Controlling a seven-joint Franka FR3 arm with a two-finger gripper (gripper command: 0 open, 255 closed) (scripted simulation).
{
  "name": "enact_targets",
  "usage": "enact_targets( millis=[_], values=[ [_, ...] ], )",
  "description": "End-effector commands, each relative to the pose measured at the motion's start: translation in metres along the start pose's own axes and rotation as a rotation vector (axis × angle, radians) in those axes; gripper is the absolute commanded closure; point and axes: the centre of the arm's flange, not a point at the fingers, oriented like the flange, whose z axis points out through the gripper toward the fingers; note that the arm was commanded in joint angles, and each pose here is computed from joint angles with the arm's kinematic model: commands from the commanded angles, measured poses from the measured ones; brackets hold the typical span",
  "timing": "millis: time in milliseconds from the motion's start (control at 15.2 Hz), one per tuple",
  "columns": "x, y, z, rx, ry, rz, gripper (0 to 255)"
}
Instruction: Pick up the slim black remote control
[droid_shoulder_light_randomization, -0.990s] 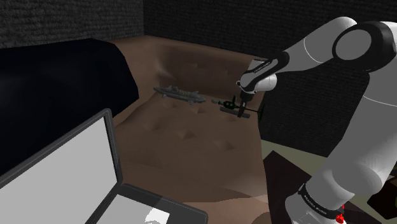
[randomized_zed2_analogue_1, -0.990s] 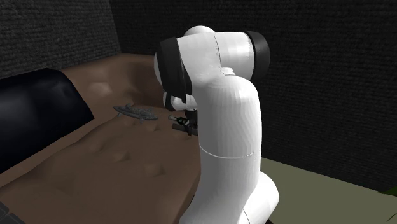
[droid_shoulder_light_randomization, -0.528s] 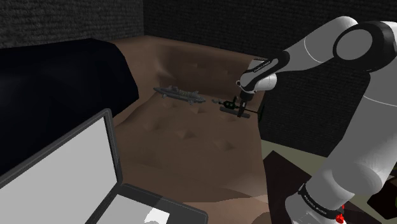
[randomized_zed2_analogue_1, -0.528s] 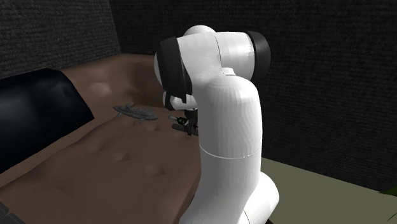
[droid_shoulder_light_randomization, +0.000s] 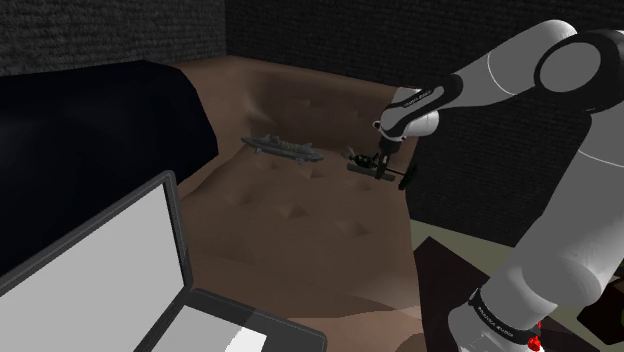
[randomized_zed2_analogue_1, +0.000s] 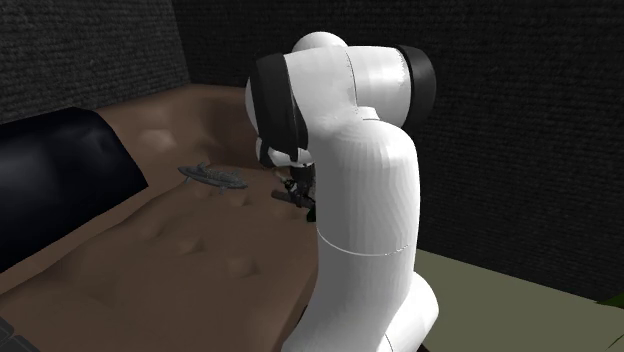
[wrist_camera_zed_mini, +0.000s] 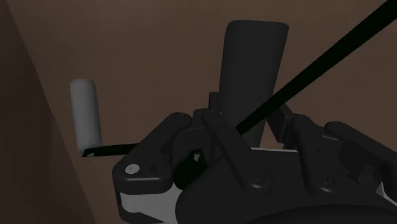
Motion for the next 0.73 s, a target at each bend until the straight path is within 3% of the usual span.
enact_targets(
  millis=[0,660],
  values=[
    [-0.001,0.001,-0.011,0.000,0.000,0.000,255],
    [0.000,0.003,-0.054,0.000,0.000,0.000,255]
  ],
)
